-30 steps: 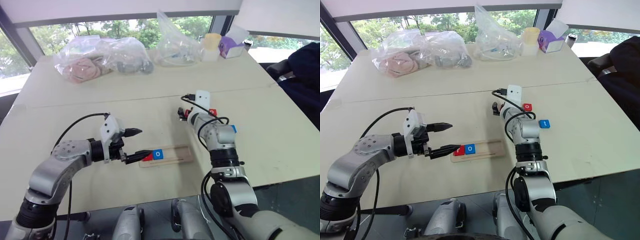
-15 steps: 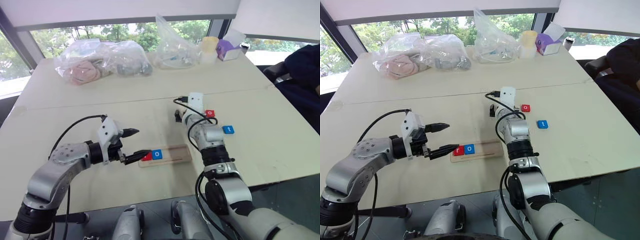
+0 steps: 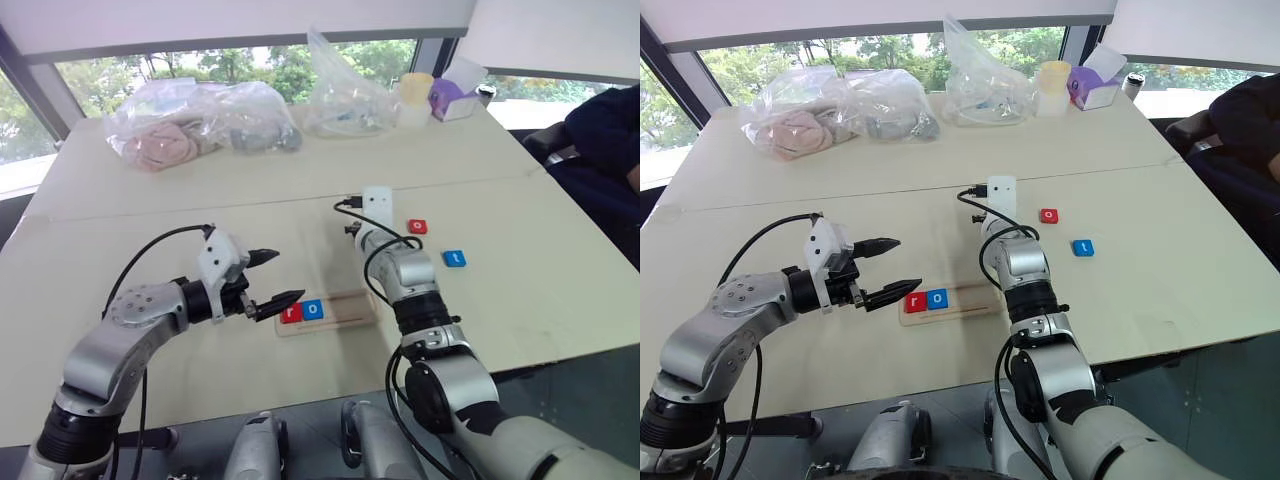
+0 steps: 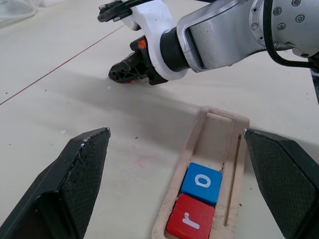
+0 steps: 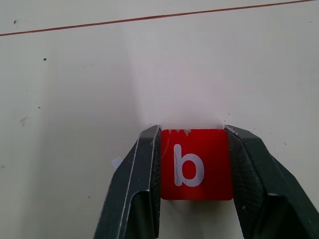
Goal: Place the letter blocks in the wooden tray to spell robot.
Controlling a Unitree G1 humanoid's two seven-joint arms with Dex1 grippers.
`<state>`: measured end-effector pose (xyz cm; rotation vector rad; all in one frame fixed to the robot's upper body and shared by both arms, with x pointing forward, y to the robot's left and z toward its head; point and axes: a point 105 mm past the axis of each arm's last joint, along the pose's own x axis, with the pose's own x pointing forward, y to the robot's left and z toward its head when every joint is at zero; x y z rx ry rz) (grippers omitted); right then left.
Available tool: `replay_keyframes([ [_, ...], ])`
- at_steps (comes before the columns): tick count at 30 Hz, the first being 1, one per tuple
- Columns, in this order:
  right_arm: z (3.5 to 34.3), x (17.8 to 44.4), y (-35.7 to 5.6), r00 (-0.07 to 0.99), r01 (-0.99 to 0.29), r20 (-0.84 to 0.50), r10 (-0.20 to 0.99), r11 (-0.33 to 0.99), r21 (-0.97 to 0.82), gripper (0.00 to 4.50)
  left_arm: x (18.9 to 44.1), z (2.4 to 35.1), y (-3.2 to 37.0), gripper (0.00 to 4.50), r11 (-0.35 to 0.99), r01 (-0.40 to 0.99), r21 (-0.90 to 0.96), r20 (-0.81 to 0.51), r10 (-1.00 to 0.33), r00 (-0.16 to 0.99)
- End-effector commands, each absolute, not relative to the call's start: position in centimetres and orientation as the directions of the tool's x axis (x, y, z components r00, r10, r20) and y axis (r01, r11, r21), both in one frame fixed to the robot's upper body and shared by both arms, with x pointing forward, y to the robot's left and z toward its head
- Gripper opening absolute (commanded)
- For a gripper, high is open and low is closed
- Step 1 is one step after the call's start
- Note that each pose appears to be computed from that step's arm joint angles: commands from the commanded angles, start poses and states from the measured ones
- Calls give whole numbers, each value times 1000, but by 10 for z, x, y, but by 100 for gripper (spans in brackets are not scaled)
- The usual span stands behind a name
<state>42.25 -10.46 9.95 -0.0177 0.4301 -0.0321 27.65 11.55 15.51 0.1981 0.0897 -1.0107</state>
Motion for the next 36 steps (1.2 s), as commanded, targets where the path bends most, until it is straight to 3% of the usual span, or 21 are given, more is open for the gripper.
replay_keyframes([
  [1, 100, 404, -133, 892, -19, -451, 6, 999, -26, 121, 276, 166, 111, 450, 486, 860, 158, -136, -852, 506],
  [7, 120, 336, -141, 842, -289, -481, 244, 957, -21, 121, 275, 159, 101, 450, 481, 867, 127, -113, -862, 495],
  [15, 119, 285, -165, 834, -216, -527, 165, 976, -37, 121, 278, 156, 94, 450, 458, 882, 111, -106, -877, 468],
  [27, 97, 280, -177, 831, -69, -554, 45, 997, -23, 121, 284, 162, 92, 450, 442, 888, 130, -106, -884, 455],
  [31, 93, 280, -176, 830, -73, -555, 47, 997, -25, 121, 282, 161, 94, 450, 441, 888, 129, -110, -884, 455],
  [36, 90, 276, -173, 818, -108, -568, 85, 994, -8, 377, 281, 162, 98, 450, 447, 885, 128, -116, -880, 461],
])
